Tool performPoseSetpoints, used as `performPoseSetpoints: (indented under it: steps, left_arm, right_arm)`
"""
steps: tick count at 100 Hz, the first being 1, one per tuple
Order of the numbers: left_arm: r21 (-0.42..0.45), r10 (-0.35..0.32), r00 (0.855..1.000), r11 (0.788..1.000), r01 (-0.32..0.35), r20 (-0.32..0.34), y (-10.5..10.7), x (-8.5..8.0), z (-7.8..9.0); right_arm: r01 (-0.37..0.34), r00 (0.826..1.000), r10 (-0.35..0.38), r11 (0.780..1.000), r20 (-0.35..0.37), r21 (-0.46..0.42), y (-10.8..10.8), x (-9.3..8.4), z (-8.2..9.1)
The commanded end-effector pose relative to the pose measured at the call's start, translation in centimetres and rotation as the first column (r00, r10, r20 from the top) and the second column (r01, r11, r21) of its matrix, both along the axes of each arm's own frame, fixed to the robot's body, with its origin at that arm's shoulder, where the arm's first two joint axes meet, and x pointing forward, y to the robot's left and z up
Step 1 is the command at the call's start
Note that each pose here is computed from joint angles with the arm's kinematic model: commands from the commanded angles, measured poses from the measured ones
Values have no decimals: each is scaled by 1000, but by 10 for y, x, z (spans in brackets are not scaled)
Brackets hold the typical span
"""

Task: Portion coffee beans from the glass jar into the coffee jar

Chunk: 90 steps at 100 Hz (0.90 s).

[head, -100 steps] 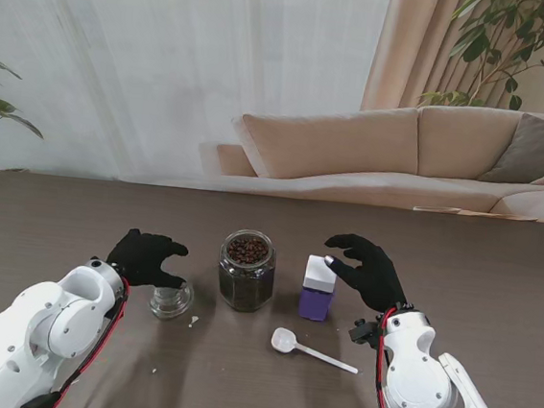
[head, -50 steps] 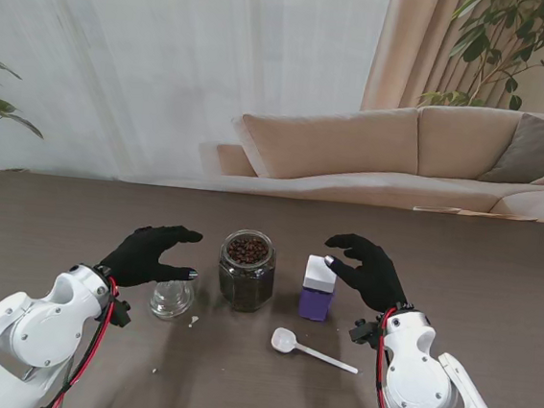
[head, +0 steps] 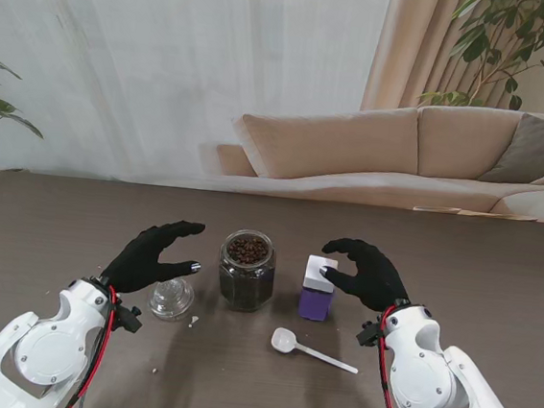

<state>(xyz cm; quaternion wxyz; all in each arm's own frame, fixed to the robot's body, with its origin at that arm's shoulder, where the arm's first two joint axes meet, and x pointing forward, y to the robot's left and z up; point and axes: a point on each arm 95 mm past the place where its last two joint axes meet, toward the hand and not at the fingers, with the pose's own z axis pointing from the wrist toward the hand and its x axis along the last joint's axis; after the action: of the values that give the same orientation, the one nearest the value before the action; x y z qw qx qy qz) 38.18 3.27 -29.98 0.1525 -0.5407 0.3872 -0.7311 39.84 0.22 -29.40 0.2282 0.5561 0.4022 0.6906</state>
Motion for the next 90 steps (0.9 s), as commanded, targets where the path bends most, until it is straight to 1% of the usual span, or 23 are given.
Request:
performPoseSetpoints:
  steps: [1,9,15,24,37,46,57,72,90]
  left_arm:
    - [0,-10,1000,1000,10,-20,-2,-2,-4]
    - [-23,-11,1000,1000,11,-22,-3,-1,-4]
    - [-30,-17,999,999,16,-27,-4,-2,-3]
    - [-24,-21,999,999,21,-33,-3,-4,-4]
    - [-36,-20,999,999,19,-29,-4,-5,-5]
    - [-35,-24,999,999,23,-27,-4,-4,-5]
    - [-33,-32,999,999,31,-31,-5,-4,-5]
    - [-44,-35,999,998,33,-41,-8,-3,-7]
    - [-44,-45,998,998,43,-48,-12,-1,-8]
  right_arm:
    - [-33,999,34,996,11,-80,1,7,15]
    - [-60,998,63,983,8,-174,3,15,21]
    - [-85,996,83,967,-21,-238,4,20,25]
    - [-97,995,93,941,-27,-323,9,27,29]
    - [-112,994,105,904,-40,-412,14,33,33]
    - [-118,993,108,882,-48,-457,18,38,35]
    - [-135,991,111,869,-78,-477,23,42,33]
    - [-174,984,132,835,-118,-522,28,48,24]
    - [-181,983,128,805,-133,-565,34,52,13]
